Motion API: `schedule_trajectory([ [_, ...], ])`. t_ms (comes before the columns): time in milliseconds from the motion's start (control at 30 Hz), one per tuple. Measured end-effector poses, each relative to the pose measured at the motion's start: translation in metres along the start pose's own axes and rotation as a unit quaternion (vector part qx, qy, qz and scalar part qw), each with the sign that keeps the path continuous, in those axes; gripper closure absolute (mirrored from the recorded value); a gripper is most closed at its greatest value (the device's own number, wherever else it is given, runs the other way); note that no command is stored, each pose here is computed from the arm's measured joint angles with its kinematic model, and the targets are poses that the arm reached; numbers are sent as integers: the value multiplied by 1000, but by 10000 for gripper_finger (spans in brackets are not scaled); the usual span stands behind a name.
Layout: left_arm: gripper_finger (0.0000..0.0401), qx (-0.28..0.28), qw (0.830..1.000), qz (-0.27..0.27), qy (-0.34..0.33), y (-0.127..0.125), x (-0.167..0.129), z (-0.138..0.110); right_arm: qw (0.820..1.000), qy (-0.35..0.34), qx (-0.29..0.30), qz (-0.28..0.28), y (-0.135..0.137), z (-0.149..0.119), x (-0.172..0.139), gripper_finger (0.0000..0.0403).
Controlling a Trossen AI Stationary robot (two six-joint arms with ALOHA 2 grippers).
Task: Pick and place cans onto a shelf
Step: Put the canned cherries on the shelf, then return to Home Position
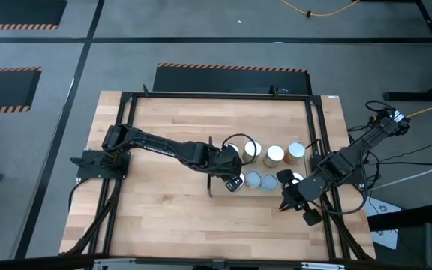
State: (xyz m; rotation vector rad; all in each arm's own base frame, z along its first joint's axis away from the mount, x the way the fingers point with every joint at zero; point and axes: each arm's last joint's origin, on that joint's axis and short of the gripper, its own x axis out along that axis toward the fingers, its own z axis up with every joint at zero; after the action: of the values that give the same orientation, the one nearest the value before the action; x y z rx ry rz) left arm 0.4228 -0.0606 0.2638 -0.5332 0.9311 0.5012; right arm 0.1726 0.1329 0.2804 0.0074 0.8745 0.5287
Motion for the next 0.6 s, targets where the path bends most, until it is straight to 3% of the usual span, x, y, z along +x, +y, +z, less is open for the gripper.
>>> schedule_trajectory([
  [600,308,-9,999,-4,-35,-1,-14,4,1000,1,0,0,0,0,0,368],
])
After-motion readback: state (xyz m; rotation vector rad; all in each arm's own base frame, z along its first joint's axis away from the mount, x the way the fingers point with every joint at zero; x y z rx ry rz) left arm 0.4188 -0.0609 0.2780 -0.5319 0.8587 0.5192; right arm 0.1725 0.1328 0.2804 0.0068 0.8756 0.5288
